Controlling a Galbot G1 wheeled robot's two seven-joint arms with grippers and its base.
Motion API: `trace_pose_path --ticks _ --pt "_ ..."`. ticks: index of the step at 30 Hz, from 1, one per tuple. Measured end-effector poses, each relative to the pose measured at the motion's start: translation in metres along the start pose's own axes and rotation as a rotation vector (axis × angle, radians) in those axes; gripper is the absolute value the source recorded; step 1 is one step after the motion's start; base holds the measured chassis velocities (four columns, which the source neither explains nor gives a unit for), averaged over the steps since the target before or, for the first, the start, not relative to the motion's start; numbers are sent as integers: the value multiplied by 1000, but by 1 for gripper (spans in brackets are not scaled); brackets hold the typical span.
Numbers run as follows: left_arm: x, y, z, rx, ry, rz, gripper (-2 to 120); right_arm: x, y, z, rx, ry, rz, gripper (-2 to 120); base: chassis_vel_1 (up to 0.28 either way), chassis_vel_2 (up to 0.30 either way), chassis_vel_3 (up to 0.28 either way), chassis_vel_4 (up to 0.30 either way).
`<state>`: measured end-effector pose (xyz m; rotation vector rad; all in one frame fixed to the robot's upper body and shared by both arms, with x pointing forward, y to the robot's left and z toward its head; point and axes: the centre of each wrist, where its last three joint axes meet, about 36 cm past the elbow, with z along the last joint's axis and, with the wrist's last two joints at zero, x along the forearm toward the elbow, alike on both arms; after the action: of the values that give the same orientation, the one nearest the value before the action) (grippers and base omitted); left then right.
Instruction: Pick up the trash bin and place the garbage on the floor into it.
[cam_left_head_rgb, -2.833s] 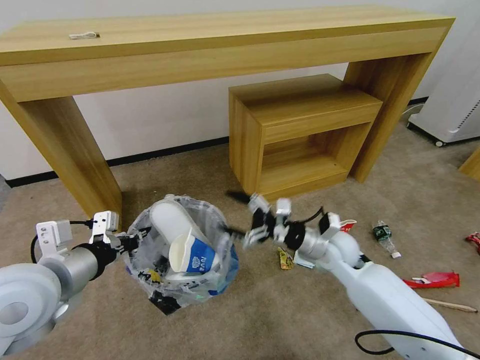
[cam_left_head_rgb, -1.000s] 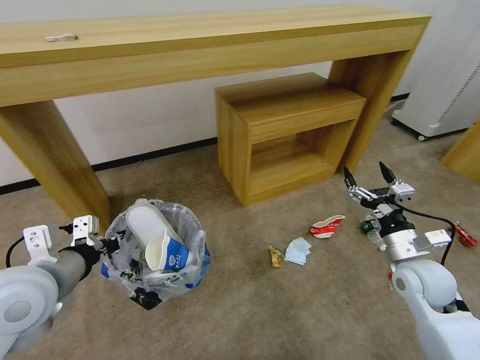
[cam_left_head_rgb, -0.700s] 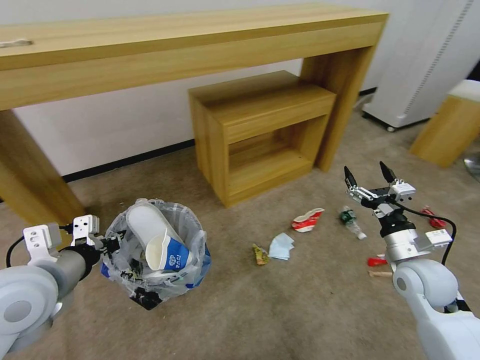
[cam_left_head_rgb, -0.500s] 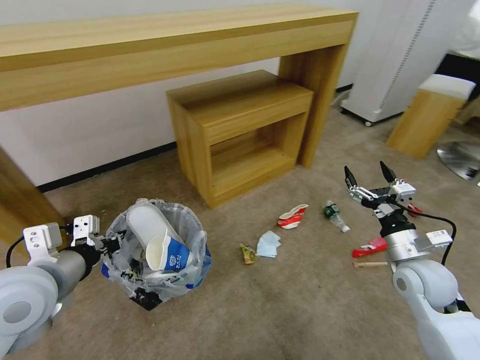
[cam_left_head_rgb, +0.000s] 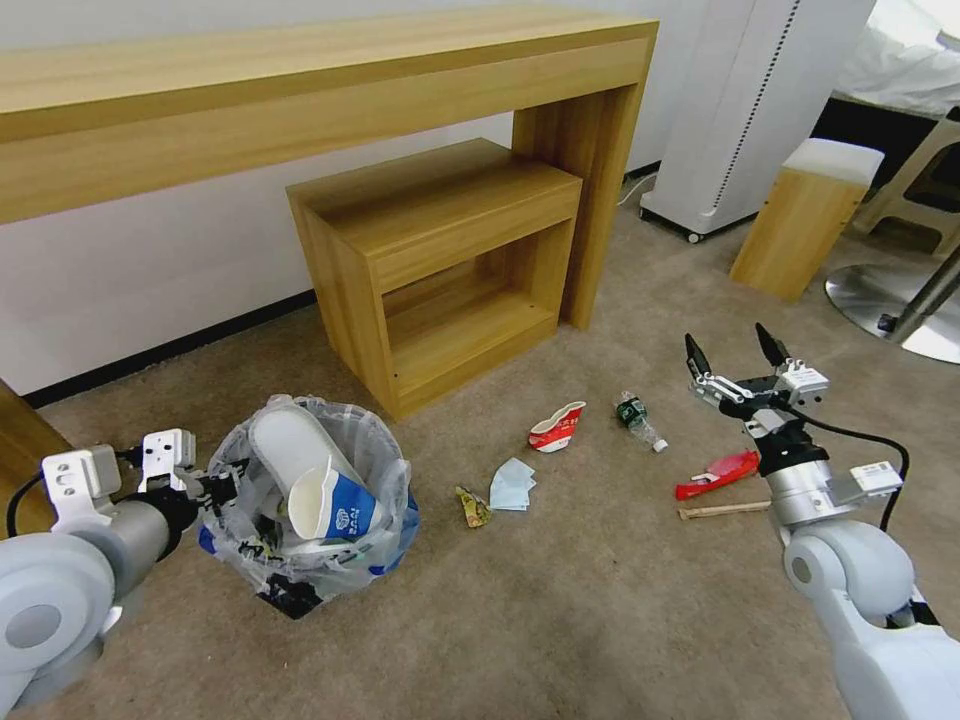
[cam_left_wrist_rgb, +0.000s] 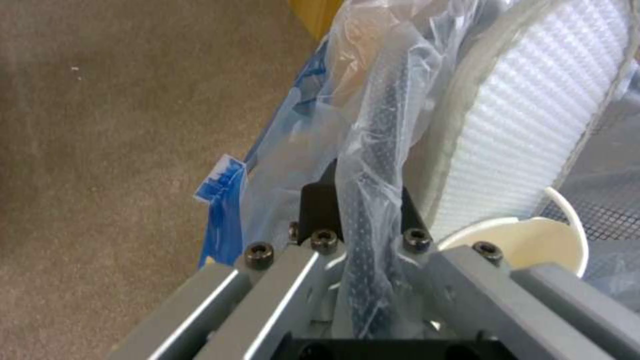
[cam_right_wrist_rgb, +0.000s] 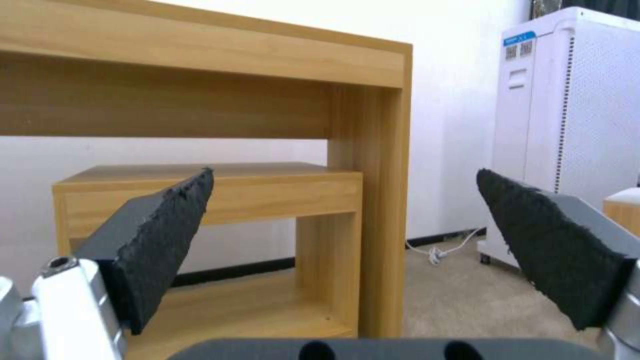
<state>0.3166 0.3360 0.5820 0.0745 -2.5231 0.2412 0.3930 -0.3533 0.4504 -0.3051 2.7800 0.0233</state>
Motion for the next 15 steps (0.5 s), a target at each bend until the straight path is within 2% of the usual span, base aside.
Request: trace_pose_path --ticks 5,9,15 --pt "1 0 0 -2 -1 1 1 0 1 1 -3 -2 -2 100 0 0 0 0" --pt "2 -1 0 -4 -3 2 1 0 2 1 -3 -5 -4 100 -63 78 82 -82" --pt "3 -1 -2 -6 -6 1 1 0 1 1 1 -8 -6 100 -182 165 165 -178"
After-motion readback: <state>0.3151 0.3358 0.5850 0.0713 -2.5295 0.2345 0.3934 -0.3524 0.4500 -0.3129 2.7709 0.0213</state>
